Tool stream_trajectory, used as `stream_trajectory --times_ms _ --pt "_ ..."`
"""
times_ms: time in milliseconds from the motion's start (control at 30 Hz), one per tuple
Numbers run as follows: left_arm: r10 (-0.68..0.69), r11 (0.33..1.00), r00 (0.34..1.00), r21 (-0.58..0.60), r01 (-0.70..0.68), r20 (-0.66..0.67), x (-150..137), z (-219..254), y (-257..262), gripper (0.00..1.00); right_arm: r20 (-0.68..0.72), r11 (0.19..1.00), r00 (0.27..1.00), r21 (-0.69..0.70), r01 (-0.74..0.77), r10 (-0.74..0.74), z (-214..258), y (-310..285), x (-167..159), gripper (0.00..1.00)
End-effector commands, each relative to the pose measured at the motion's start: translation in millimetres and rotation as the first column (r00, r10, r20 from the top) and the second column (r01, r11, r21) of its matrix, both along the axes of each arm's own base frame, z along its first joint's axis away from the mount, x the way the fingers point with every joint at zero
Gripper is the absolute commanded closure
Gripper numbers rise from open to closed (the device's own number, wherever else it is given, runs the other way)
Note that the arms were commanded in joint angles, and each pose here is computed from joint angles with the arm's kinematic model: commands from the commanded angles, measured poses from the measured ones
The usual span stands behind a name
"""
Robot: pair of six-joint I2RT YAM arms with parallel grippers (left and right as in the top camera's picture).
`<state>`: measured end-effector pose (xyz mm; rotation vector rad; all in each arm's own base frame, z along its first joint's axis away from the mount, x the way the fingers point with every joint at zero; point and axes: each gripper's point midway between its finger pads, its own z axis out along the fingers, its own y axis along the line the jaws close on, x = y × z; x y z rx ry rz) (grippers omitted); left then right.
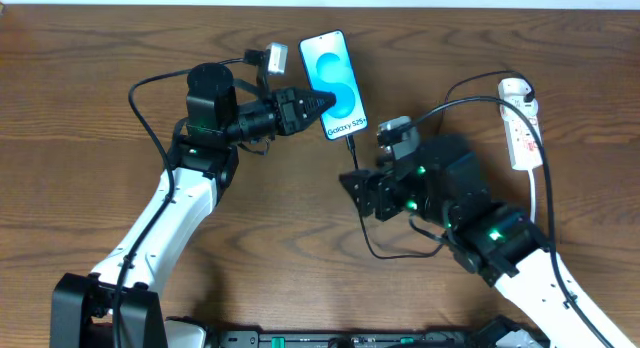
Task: Plug charger to phone and switch on socket
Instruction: 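Push the USB-C plug up into the phone's port, then release the cable and move the right gripper toward the white power strip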
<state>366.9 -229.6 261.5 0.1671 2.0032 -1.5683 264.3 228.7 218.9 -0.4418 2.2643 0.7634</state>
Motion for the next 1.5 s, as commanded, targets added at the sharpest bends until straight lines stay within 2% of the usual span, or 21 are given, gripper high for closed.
stream_trajectory --times_ms 0,33,133,200,267,467,667,767,800,867,900,967,1100,1133,1267,1333,1467 --pt "0.035 0.999 0.998 -0.033 -0.036 -0.044 5 9 1 0.93 -0.016 1.000 1.000 -0.020 0.000 0.000 -7 7 0 0.37" --pt "0.040 0.998 0.996 -0.048 -0.044 -0.085 6 9 1 0.93 -0.019 0.998 1.000 -0.052 0.023 -0.024 -15 5 5 0.44" --pt "0.026 0.998 0.994 -0.058 -0.032 -0.104 3 10 0 0.93 -0.004 0.996 0.998 -0.073 0.056 -0.056 -19 3 13 0.53" --pt "0.011 0.998 0.994 -0.062 -0.018 -0.107 1 10 -1 0.93 0.021 0.995 0.997 -0.071 0.075 -0.074 -16 2 20 0.67" --pt "0.007 0.998 0.994 -0.063 -0.014 -0.107 0 10 -1 0.93 0.036 0.995 0.996 -0.060 0.078 -0.076 -13 4 23 0.77" --pt "-0.083 0.994 0.991 -0.080 0.075 -0.107 -14 13 -6 0.93 0.053 0.996 0.996 -0.045 0.079 -0.077 -10 8 28 0.98" --pt "-0.135 0.988 0.986 -0.083 0.127 -0.096 -23 14 -11 0.93 0.154 0.996 0.984 0.042 0.079 -0.084 17 18 42 0.99" --pt "-0.142 0.988 0.985 -0.082 0.134 -0.094 -25 14 -14 0.93 0.148 0.996 0.985 0.037 0.079 -0.084 16 18 41 0.99" --pt "-0.142 0.987 0.985 -0.082 0.135 -0.094 -25 14 -14 0.93 0.148 0.996 0.985 0.037 0.079 -0.084 16 18 41 0.98" --pt "-0.136 0.988 0.986 -0.081 0.129 -0.095 -24 14 -14 0.93 0.151 0.996 0.985 0.039 0.081 -0.085 16 17 42 0.89" --pt "-0.112 0.992 0.988 -0.075 0.105 -0.102 -21 12 -13 0.93 0.153 0.996 0.985 0.041 0.080 -0.086 17 17 42 0.74" --pt "-0.001 1.000 0.982 -0.030 -0.005 -0.186 -7 -7 -6 0.93 0.183 0.996 0.979 0.053 0.078 -0.086 31 12 37 0.37" --pt "0.098 0.995 0.963 -0.002 -0.102 -0.250 5 -17 1 0.93 0.301 0.986 0.941 0.109 0.128 -0.156 81 -27 23 0.07" --pt "0.118 0.992 0.960 -0.003 -0.122 -0.253 9 -15 2 0.93 0.368 0.971 0.904 0.169 0.166 -0.218 112 -51 16 0.01" --pt "0.144 0.989 0.966 -0.006 -0.149 -0.214 16 0 -3 0.93 0.480 0.898 0.760 0.260 0.355 -0.439 160 -120 1 0.01" --pt "0.149 0.988 0.974 -0.009 -0.152 -0.171 22 17 -19 0.93 0.492 0.798 0.637 0.255 0.546 -0.593 162 -173 -13 0.01" --pt "0.114 0.993 0.981 -0.006 -0.116 -0.160 48 19 -45 0.93 0.456 0.793 0.665 0.178 0.583 -0.591 140 -180 -19 0.01"
